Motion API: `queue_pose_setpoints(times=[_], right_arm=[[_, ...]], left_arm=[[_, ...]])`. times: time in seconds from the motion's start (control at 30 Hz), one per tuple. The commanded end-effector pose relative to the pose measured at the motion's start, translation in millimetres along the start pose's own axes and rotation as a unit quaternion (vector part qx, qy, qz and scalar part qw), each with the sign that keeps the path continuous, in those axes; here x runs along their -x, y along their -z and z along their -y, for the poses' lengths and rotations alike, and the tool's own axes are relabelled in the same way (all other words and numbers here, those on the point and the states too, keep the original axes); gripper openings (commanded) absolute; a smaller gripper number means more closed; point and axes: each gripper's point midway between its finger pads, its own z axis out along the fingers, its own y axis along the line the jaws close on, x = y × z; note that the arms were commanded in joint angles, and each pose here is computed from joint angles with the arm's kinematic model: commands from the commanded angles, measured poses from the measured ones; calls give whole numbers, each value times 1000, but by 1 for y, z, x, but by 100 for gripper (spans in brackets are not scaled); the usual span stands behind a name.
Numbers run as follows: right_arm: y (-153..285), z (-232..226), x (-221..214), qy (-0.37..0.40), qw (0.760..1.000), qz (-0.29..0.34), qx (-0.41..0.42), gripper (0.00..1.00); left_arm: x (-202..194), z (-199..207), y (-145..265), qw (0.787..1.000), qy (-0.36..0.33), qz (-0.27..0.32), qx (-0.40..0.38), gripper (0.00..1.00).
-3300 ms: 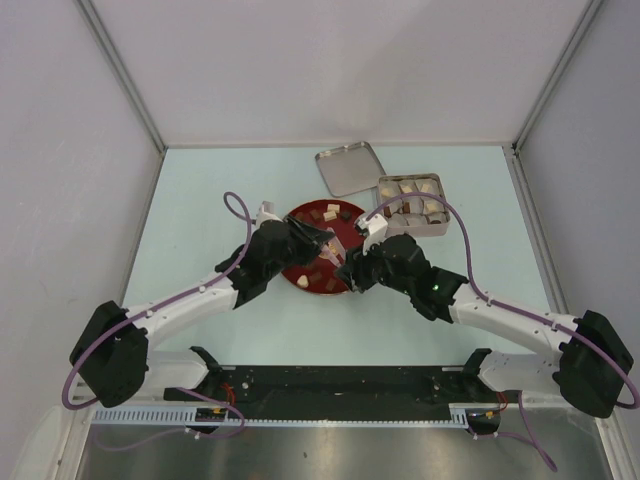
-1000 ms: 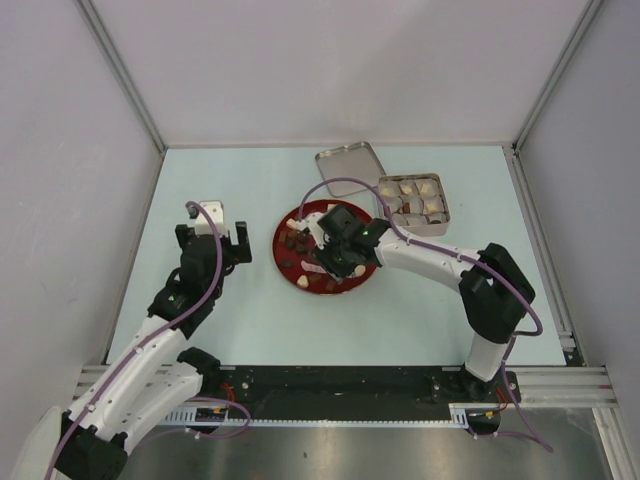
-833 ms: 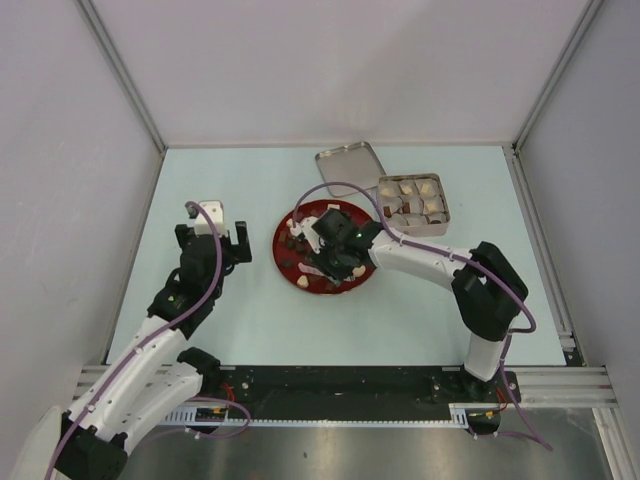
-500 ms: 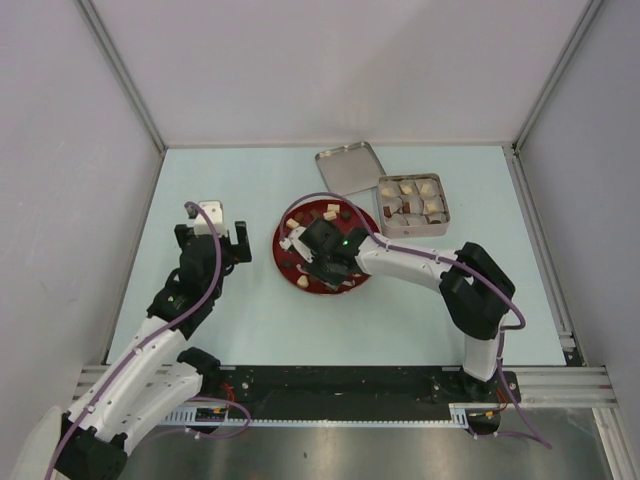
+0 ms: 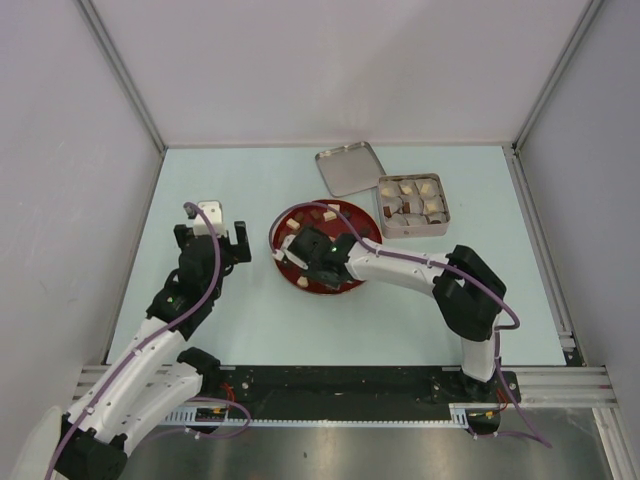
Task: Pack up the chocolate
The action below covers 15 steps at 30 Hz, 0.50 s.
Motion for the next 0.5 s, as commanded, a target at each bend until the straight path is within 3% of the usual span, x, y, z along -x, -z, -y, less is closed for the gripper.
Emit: queue_pose_setpoints(times=[0.0, 0.27, 0.47], right_arm=[[8, 13, 13, 20, 999, 6, -32, 36], [15, 19, 15, 21, 999, 8, -46, 15], [27, 32, 8, -6, 999, 10, -52, 6]], left_arm=[[8, -4, 1, 1000, -2, 18, 6, 100], [9, -6, 2, 1000, 0, 22, 9, 100], [9, -7, 2, 1000, 0, 22, 11, 100]])
